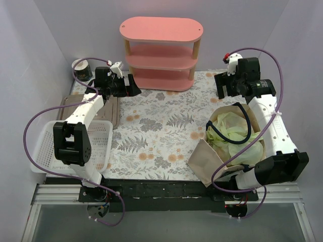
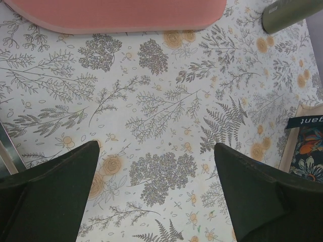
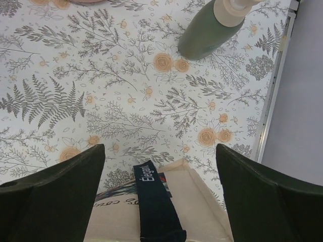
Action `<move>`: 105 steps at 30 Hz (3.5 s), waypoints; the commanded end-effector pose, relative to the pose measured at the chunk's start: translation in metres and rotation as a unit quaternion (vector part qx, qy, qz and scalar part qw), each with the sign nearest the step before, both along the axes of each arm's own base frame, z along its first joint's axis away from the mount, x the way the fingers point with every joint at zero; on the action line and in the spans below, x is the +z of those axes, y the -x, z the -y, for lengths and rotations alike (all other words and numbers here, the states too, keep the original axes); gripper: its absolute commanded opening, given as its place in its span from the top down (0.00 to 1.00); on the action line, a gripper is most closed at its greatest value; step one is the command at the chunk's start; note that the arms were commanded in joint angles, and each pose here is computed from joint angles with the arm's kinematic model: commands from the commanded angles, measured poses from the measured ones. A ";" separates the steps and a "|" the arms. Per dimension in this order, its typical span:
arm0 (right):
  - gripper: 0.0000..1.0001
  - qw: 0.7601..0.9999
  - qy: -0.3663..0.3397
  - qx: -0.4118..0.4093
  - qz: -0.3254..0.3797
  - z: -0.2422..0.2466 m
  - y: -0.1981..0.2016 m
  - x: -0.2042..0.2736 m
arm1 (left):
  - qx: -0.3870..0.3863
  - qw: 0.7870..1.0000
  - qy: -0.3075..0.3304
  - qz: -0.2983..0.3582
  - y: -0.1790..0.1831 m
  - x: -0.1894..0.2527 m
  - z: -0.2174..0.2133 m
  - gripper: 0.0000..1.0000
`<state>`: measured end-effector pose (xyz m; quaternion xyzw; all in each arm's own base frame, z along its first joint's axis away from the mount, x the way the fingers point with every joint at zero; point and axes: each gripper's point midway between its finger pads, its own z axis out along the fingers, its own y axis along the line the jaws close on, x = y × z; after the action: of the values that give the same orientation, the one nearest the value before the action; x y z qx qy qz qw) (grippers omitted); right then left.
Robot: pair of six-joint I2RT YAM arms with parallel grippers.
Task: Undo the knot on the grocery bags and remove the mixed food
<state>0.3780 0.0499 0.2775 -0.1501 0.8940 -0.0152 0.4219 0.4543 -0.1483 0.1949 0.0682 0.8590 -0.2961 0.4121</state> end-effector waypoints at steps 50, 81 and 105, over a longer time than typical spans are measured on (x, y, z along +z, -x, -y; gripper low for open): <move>0.25 0.978 -0.086 0.134 -0.137 0.037 0.106 -0.007 | -0.147 0.987 0.064 0.002 0.026 0.008 0.071 0.02; 0.34 0.972 -0.100 0.149 -0.152 0.028 0.130 -0.035 | -0.142 0.989 0.033 0.002 0.040 0.004 0.073 0.02; 0.04 0.881 -0.413 0.233 0.017 0.005 0.017 0.133 | -0.137 0.991 0.007 0.002 0.046 -0.009 0.066 0.02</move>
<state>0.3639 0.0727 0.3691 -0.1507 0.7711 0.4825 0.3872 0.4164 -0.2169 0.1580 0.1644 0.8531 -0.3650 0.3347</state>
